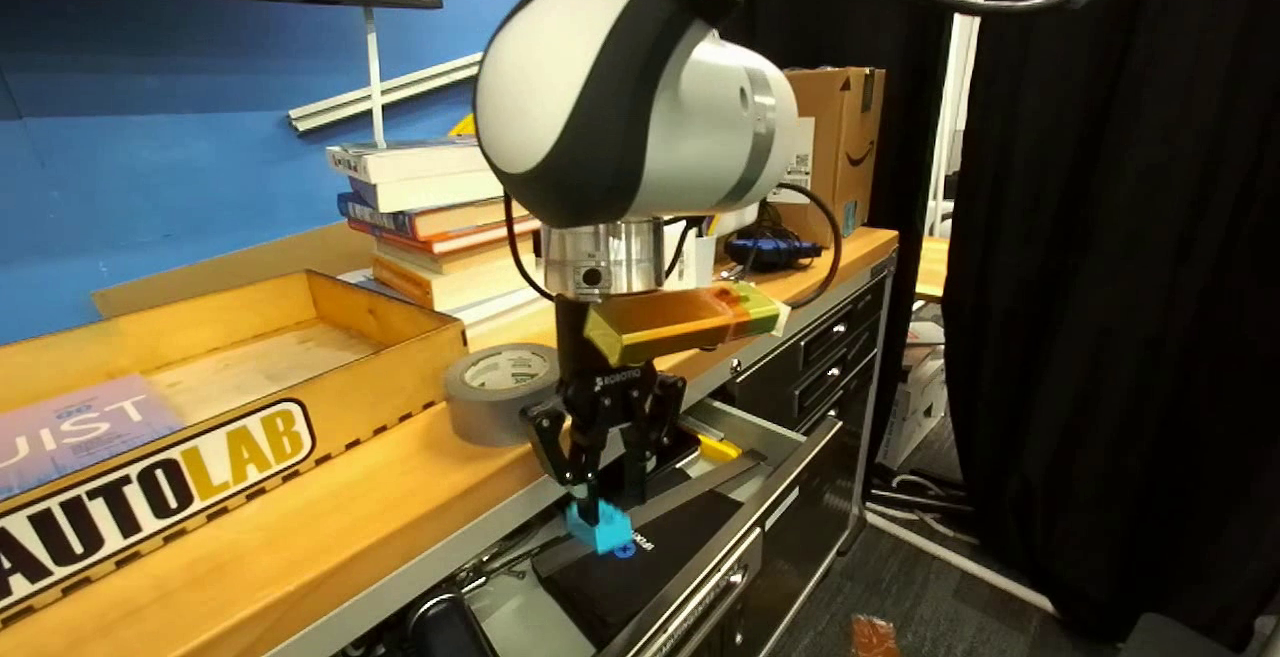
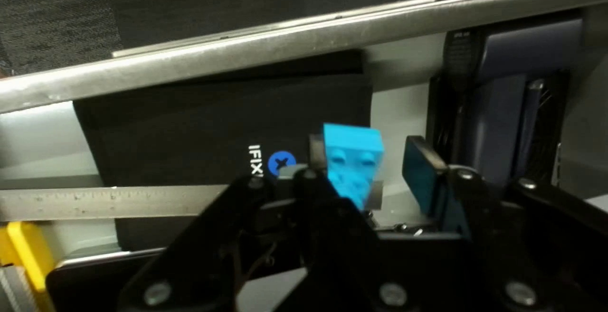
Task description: Put the blue object in the drawer, then close it
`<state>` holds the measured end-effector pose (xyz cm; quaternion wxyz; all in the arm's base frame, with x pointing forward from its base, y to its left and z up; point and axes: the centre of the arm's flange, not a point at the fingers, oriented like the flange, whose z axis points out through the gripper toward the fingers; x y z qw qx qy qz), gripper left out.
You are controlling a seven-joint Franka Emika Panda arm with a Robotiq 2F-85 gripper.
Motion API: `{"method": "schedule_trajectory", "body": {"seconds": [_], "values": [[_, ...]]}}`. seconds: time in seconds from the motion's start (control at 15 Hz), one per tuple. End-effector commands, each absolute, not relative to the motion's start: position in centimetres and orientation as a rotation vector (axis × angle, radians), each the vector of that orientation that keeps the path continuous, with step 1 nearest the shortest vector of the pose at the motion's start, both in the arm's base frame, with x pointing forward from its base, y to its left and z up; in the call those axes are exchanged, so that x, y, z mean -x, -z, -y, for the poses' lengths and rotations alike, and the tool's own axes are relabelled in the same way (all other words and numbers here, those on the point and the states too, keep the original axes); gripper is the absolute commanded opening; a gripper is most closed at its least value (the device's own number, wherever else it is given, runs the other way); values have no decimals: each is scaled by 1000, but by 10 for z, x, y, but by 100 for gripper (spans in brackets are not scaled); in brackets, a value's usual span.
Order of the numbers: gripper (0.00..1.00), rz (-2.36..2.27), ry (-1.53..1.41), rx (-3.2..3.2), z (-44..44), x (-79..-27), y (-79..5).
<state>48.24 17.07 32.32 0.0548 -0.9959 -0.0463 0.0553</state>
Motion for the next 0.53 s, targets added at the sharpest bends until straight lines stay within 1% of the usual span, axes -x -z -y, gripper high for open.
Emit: {"method": "schedule_trajectory", "body": {"seconds": [0.0,0.13,0.2,0.27,0.47], "values": [[81,37,-24,3007,-155,-469,-330],[96,56,-30,3012,-149,-457,-337],[99,76,-69,3021,-146,-448,-340],[100,135,-192,3006,-142,-440,-340],[100,207,-409,2978,-137,-426,-326]]}}
